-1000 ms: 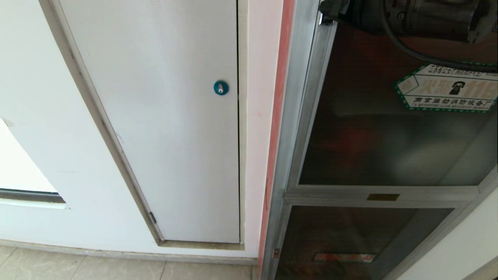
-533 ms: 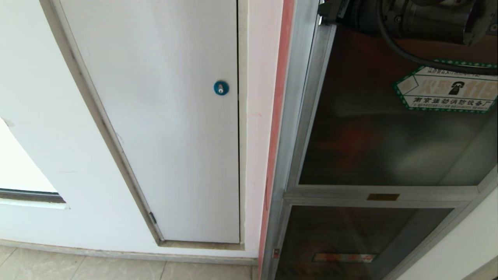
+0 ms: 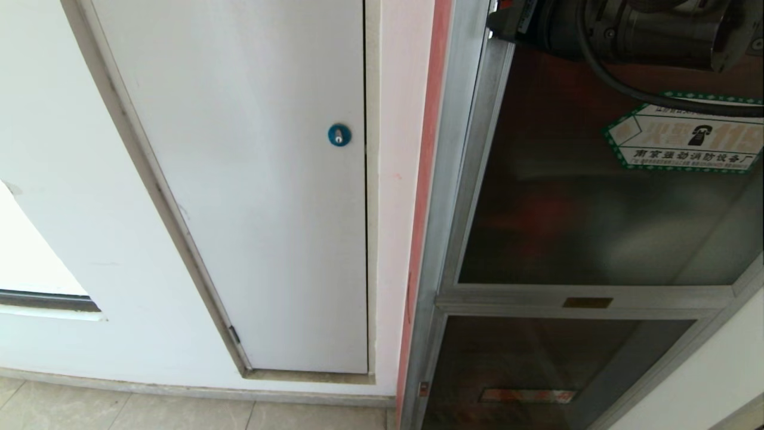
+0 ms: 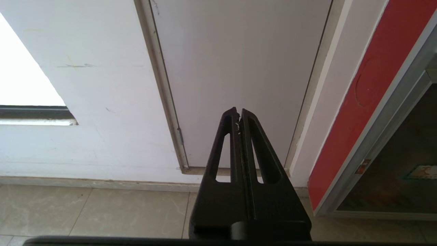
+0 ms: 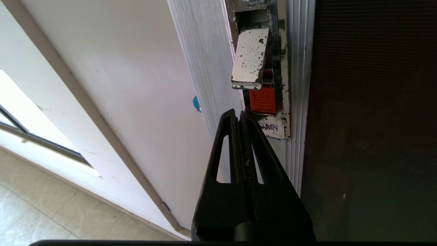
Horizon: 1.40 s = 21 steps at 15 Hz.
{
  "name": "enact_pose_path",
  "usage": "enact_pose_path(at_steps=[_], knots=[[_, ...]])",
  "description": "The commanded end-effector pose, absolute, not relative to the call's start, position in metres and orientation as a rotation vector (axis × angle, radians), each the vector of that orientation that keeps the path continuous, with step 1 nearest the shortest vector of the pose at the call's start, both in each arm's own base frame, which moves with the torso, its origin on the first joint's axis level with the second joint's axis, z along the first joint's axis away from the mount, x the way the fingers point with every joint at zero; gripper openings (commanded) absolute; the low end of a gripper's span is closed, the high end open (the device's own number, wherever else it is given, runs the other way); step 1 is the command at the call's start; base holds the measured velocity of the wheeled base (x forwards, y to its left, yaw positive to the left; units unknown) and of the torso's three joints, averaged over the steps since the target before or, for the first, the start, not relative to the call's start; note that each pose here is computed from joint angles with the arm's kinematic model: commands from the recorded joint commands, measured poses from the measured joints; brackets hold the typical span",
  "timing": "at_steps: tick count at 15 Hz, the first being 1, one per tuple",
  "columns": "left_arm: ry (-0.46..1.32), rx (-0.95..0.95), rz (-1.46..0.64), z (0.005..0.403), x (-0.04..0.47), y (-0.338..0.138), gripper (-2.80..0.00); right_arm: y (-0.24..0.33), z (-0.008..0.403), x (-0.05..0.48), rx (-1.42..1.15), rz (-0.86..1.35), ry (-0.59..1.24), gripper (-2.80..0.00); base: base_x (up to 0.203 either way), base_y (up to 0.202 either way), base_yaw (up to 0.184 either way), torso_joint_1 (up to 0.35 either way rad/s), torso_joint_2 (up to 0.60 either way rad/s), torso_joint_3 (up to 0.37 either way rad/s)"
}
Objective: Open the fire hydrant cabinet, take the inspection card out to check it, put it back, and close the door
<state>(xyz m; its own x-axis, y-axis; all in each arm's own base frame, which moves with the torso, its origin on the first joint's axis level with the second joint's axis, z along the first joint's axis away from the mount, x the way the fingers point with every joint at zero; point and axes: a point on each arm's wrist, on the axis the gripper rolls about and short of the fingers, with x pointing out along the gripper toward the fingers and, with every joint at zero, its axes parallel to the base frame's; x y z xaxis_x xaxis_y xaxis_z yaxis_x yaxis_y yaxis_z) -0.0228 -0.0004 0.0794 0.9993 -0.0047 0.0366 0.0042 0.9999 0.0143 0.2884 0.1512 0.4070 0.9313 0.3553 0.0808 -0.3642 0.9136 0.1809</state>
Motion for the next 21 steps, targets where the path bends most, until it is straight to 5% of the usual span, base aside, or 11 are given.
enact_pose_path(at_steps=[1, 13, 21], knots=[[-0.023, 0.014, -0.004, 0.076, -0.022, 0.0, -2.8, 0.151, 0.408, 0.287, 0.197, 0.371, -0.049, -2.8, 0.0, 0.0, 0.0, 0.0, 0.0, 0.0], [-0.023, 0.014, -0.004, 0.076, -0.022, 0.0, -2.8, 0.152, 0.408, 0.27, 0.2, 0.397, -0.028, -2.8, 0.0, 0.0, 0.0, 0.0, 0.0, 0.0], [-0.023, 0.014, -0.004, 0.076, -0.022, 0.0, -2.8, 0.136, 0.449, 0.221, 0.324, 0.562, -0.138, -2.8, 0.0, 0.0, 0.0, 0.0, 0.0, 0.0]])
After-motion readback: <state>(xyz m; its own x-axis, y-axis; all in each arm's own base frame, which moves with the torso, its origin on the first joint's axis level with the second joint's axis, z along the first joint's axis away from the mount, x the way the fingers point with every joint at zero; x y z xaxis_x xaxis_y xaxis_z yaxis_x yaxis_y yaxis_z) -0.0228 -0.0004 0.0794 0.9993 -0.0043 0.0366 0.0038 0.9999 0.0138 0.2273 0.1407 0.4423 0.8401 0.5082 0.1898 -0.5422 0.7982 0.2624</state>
